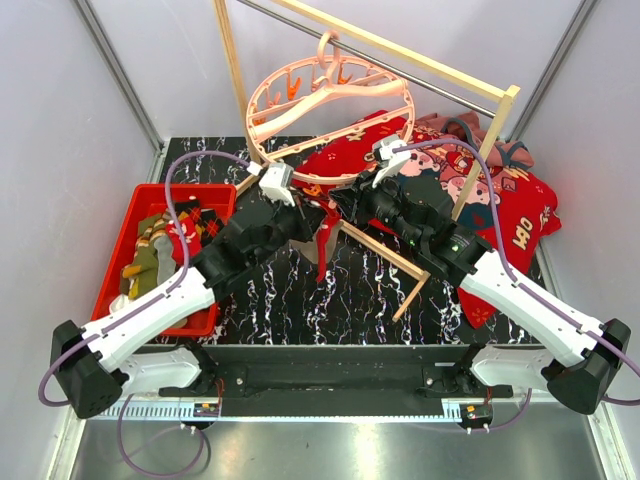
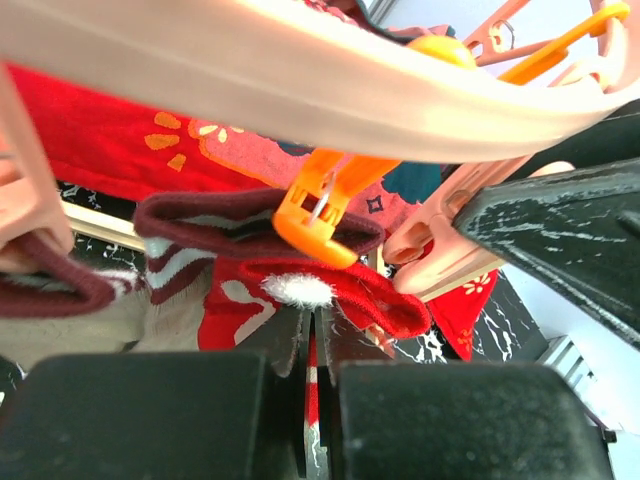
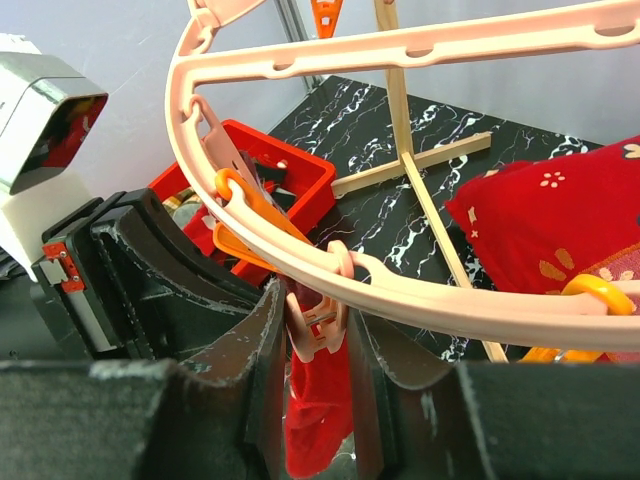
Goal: Clip the socks to the hanger
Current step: Clamp the sock onto the hanger.
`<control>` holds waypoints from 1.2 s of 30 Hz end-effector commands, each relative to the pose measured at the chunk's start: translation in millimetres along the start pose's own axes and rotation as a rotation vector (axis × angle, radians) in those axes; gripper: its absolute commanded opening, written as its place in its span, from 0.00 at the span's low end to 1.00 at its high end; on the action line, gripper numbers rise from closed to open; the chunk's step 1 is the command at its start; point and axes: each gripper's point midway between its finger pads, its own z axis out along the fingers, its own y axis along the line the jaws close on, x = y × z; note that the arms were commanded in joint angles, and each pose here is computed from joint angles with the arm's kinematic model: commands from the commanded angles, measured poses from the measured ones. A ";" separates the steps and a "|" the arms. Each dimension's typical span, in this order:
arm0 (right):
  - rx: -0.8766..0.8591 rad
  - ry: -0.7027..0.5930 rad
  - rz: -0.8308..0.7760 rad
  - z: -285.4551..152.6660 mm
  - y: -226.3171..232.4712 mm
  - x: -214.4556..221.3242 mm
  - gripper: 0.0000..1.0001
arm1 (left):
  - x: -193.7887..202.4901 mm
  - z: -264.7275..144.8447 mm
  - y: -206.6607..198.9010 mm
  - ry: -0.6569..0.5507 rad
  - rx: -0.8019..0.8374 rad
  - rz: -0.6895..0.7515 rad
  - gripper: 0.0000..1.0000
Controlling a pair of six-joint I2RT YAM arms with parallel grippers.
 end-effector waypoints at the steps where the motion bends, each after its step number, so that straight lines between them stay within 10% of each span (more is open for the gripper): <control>1: -0.049 -0.035 -0.024 -5.4 8.0 -15.0 0.00 | -20.7 1.3 -5.9 -0.044 -0.045 0.016 0.00; 36: 0.047 0.026 -0.089 7.0 -14.8 10.2 0.00 | -44.1 -6.7 -22.9 -0.080 -0.047 0.036 0.00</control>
